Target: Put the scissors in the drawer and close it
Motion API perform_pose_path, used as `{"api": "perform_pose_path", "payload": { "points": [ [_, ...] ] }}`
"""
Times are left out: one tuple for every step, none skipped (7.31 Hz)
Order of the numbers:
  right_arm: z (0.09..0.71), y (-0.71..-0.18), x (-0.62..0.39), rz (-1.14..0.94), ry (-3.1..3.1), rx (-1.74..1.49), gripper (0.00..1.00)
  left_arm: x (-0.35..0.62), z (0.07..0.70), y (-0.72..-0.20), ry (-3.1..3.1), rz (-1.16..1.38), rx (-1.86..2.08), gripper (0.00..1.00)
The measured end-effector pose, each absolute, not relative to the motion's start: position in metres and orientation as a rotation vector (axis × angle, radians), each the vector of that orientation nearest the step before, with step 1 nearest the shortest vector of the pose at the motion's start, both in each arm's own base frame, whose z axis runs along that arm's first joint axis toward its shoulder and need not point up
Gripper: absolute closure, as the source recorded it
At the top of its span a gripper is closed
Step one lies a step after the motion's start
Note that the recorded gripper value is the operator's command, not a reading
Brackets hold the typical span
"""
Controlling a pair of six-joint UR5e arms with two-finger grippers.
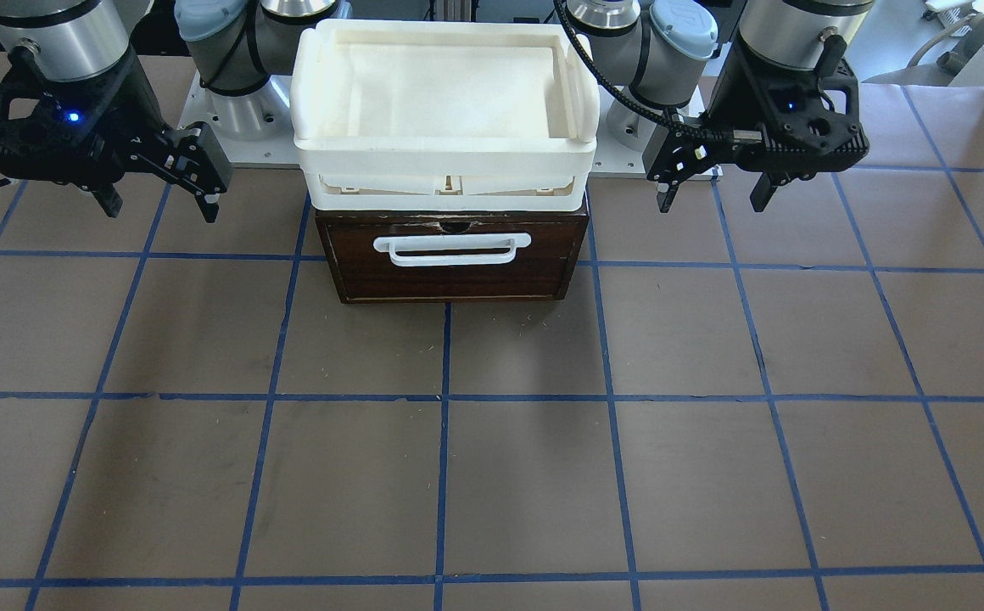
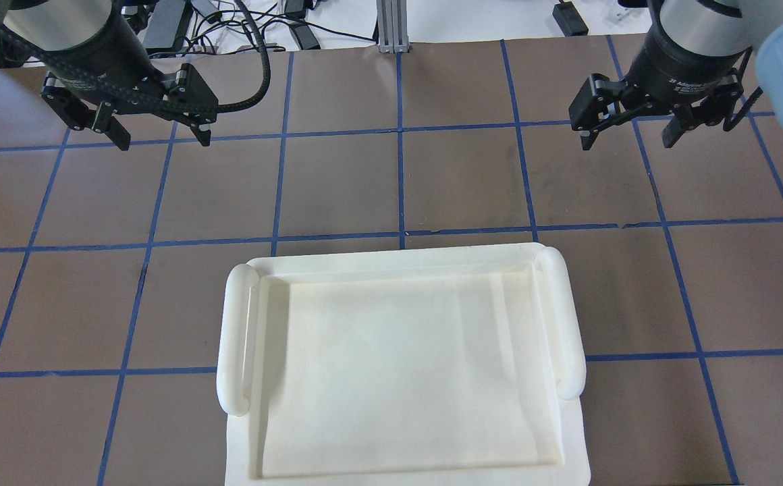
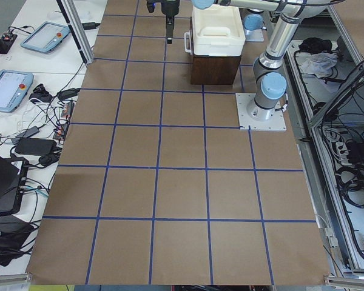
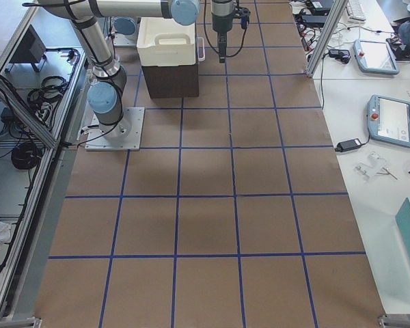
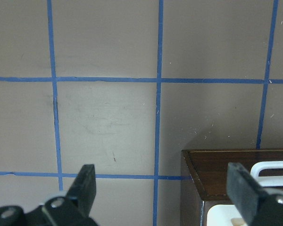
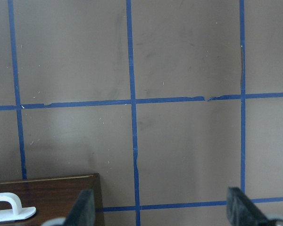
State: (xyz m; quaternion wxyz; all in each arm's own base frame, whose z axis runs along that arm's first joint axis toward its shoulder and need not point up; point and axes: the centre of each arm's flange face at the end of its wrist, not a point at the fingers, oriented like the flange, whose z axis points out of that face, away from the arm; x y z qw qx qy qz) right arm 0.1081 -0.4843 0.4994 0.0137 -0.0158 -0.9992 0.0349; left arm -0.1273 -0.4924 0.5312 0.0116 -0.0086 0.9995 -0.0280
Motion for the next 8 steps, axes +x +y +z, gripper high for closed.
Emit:
{"api": "perform_pose_path", "payload": {
  "points": [
    [0.499,-0.484,0.108,0.109,-3.109,-0.049,0.0,-0.128,0.53,-0.494,3.12,-0.084,-0.024,0.0],
    [0.499,-0.484,0.108,0.109,-3.108,-0.049,0.0,-0.129,0.527,-0.496,3.121,-0.073,-0.025,0.0],
    [0.499,-0.484,0.108,0.108,-3.107,-0.049,0.0,-0.129,0.524,-0.498,3.12,-0.063,-0.025,0.0],
    [0.499,-0.484,0.108,0.108,-3.107,-0.049,0.0,-0.13,0.522,-0.5,3.119,-0.058,-0.025,0.0],
    [0.499,-0.484,0.108,0.107,-3.107,-0.049,0.0,-0.13,0.521,-0.5,3.119,-0.054,-0.025,0.0],
    [0.499,-0.484,0.108,0.108,-3.107,-0.049,0.0,-0.13,0.52,-0.501,3.119,-0.051,-0.025,0.0],
    [0.499,-0.484,0.108,0.109,-3.107,-0.049,0.0,-0.129,0.519,-0.501,3.118,-0.049,-0.026,0.0],
    [0.499,-0.484,0.107,0.109,-3.106,-0.048,0.0,-0.129,0.519,-0.501,3.117,-0.048,-0.027,0.0]
  ]
}}
